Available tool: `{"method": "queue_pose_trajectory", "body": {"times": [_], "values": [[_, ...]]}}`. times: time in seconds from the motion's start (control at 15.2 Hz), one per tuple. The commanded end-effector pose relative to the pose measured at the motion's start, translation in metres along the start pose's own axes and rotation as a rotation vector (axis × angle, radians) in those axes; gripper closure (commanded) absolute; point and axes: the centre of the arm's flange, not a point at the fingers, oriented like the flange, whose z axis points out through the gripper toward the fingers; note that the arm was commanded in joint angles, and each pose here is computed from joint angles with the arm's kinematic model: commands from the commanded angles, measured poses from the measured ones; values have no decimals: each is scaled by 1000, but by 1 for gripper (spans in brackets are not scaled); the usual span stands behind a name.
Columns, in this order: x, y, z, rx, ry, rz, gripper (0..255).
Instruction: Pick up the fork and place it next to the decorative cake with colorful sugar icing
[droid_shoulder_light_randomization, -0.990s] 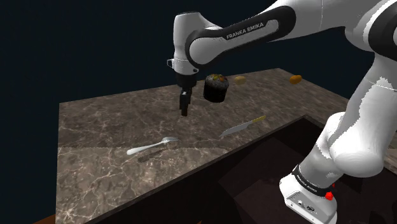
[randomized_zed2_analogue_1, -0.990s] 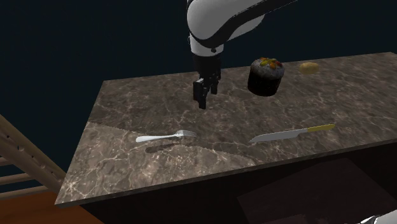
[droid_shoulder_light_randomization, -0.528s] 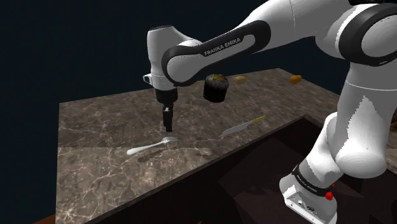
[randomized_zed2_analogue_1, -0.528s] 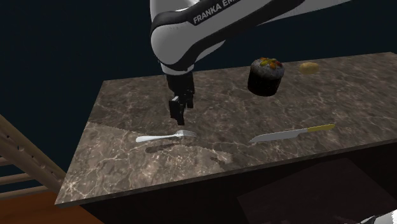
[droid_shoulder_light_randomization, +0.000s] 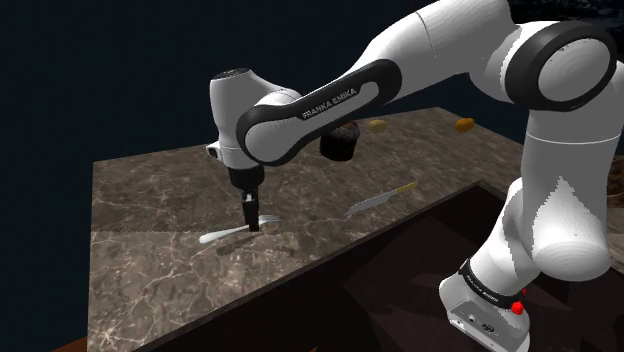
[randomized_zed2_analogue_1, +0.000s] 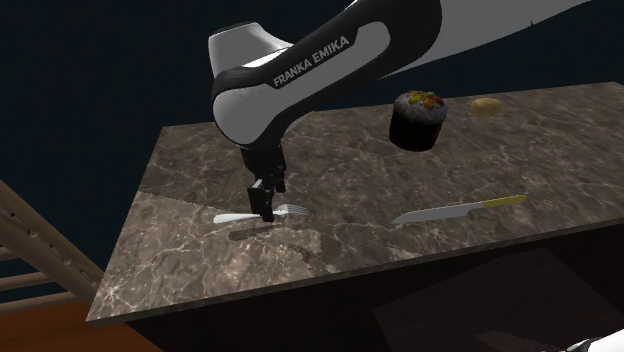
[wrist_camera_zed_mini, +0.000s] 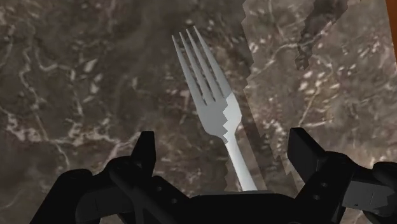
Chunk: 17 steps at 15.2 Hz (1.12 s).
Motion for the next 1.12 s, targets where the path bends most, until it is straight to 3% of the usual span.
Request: {"method": "queue_pose_trajectory", "body": {"times": [0.0,0.59,0.66,1.06], "values": [[-1,-1,11,0,0,-1,0],[-1,-1,19,0,0,-1,0],[-1,-1,19,0,0,-1,255],[-1,-1,19,0,0,-1,255]]}}
